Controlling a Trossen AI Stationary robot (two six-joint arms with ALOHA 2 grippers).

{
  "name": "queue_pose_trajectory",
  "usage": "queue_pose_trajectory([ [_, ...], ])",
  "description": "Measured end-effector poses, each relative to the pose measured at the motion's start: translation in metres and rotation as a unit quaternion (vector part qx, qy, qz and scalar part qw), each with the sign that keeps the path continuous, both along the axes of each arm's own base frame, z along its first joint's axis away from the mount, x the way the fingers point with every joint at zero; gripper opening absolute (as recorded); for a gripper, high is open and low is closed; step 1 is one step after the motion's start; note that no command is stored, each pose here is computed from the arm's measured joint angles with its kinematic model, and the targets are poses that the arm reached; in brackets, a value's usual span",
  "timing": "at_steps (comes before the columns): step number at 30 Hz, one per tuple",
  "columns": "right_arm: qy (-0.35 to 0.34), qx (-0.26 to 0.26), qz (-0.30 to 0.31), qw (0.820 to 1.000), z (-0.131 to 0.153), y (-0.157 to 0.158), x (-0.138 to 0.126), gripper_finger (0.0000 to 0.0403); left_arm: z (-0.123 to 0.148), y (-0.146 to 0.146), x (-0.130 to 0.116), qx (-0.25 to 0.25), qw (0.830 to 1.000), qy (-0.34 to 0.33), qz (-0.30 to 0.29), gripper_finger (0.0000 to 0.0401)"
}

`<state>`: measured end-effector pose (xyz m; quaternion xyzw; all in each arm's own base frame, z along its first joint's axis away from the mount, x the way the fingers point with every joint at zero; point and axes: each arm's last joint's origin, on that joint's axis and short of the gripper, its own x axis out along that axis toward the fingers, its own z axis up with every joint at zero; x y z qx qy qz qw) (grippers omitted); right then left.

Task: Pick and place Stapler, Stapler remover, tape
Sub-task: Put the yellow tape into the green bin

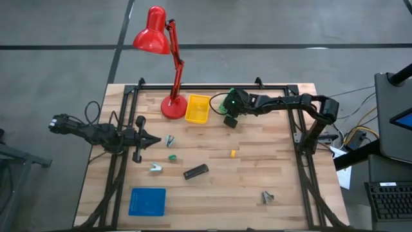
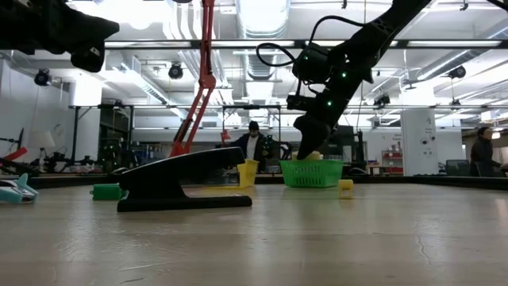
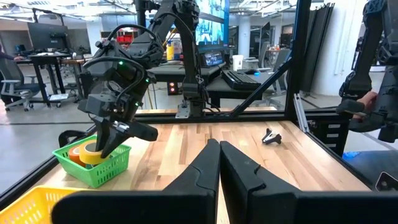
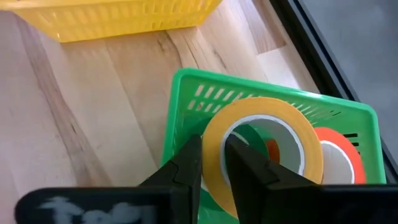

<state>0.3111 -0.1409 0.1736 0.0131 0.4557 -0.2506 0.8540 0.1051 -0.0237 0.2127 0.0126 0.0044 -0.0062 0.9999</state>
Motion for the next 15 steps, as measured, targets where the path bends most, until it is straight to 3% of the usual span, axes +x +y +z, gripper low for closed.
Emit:
queue_pose_trajectory([
  [15,-0.005,-0.001,-0.002,1.000,0.0028,0.0003,-0.0006,0.0155,0.0000,0.0000,0.0000,0.000,1.000,0.000,0.000,0.0014],
])
